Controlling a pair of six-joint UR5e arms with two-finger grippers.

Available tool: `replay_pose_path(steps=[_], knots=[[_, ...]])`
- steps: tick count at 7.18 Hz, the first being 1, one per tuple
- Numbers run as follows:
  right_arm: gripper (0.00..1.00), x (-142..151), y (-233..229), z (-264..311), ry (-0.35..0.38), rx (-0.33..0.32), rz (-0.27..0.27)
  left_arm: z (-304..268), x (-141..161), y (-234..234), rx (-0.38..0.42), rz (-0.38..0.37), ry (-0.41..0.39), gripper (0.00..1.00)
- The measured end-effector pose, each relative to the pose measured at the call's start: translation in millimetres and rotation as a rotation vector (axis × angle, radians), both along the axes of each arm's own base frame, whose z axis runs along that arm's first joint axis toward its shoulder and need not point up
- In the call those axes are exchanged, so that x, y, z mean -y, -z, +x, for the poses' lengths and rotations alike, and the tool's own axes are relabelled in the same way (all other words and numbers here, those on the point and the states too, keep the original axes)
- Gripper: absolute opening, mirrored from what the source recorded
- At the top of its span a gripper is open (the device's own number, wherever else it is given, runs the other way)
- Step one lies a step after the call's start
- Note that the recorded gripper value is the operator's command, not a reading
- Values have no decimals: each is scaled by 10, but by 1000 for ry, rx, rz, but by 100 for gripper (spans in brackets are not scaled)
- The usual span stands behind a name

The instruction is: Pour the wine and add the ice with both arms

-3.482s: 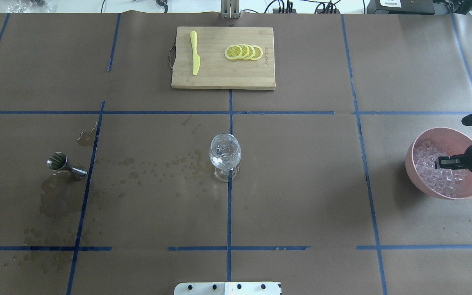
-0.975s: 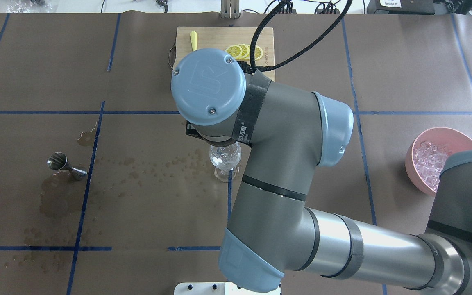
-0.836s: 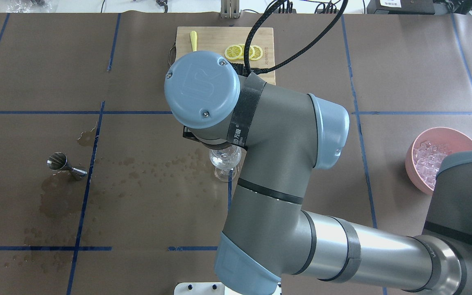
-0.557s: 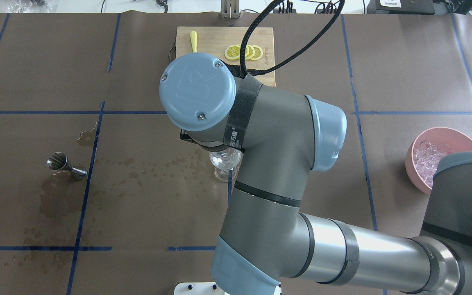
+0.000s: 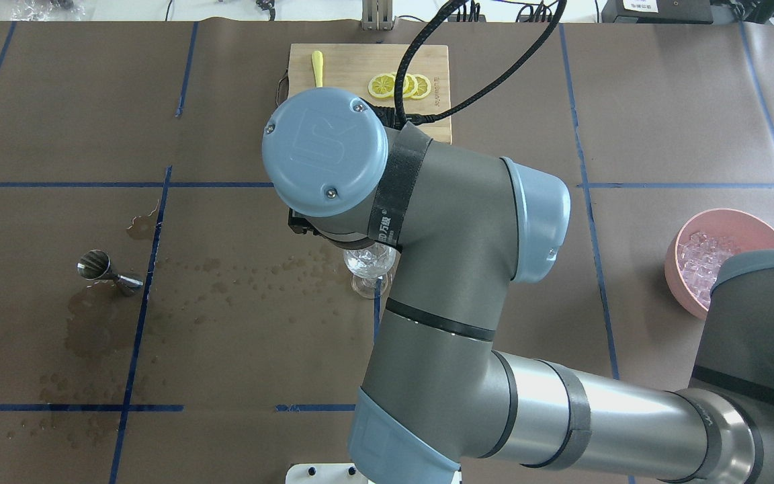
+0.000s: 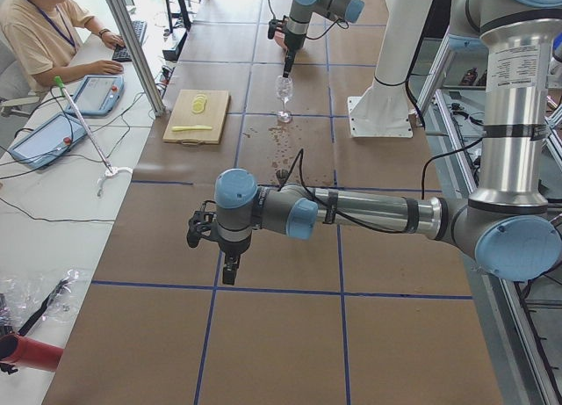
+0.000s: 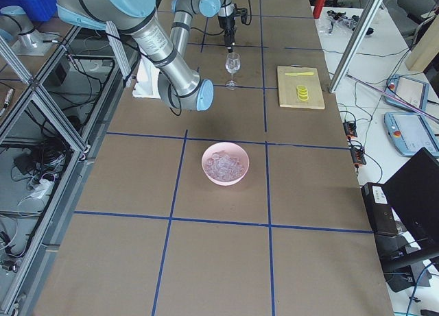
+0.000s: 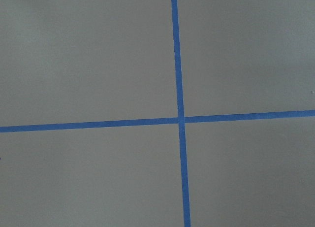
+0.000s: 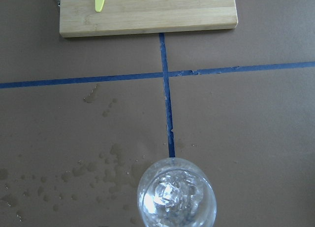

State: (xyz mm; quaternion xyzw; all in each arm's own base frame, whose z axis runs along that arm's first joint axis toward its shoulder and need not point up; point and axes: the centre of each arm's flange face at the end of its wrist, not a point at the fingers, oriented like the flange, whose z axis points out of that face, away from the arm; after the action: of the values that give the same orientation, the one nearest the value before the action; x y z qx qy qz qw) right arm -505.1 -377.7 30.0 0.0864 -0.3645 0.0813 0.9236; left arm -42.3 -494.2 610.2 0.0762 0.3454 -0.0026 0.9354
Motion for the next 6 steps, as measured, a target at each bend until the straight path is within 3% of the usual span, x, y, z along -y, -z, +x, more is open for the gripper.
replay_pose_path(steps=[1,3,6], knots=[[100,31,-77,112,8,1,10,-1,-3,-11,0,-3,1,100],[100,341,-567,776,41,-33,83,-1,-8,-23,1,-8,2,100],[100,1142,-1683,2258,224,-129,130,-11,-24,11,6,24,-28,100]])
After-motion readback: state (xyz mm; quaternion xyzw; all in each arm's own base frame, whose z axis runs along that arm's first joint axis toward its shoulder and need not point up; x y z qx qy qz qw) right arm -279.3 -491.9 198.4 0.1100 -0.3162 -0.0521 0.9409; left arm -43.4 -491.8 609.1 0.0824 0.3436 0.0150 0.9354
